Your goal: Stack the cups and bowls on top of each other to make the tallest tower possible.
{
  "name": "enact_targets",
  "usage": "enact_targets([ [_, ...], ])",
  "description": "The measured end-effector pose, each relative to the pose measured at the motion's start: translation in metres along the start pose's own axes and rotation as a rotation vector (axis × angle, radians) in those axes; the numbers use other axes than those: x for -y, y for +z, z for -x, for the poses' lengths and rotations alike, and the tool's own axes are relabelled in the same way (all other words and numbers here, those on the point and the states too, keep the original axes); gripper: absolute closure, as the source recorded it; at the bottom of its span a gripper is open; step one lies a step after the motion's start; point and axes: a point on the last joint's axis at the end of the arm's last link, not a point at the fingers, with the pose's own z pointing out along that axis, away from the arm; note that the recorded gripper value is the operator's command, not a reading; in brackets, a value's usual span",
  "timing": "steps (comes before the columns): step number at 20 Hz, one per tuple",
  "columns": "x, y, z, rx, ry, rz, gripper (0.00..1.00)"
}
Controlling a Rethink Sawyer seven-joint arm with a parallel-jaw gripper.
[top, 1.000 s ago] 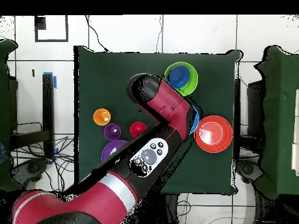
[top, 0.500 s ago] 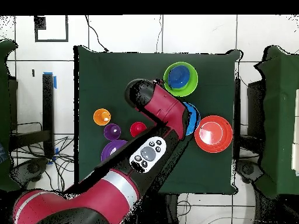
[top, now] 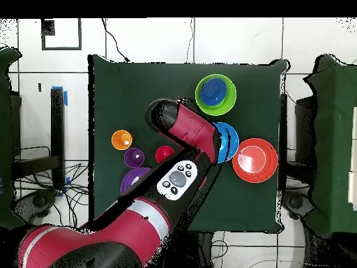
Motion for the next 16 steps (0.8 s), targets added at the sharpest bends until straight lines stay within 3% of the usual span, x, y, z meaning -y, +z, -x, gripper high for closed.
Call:
enact_targets([
  [8, 0.001, 0.015, -0.01, -0.003, -0.043, 0.016, 0.0],
  [16, 0.028, 0.03, -0.013, -0.046, -0.073, 0.006, 0.0],
])
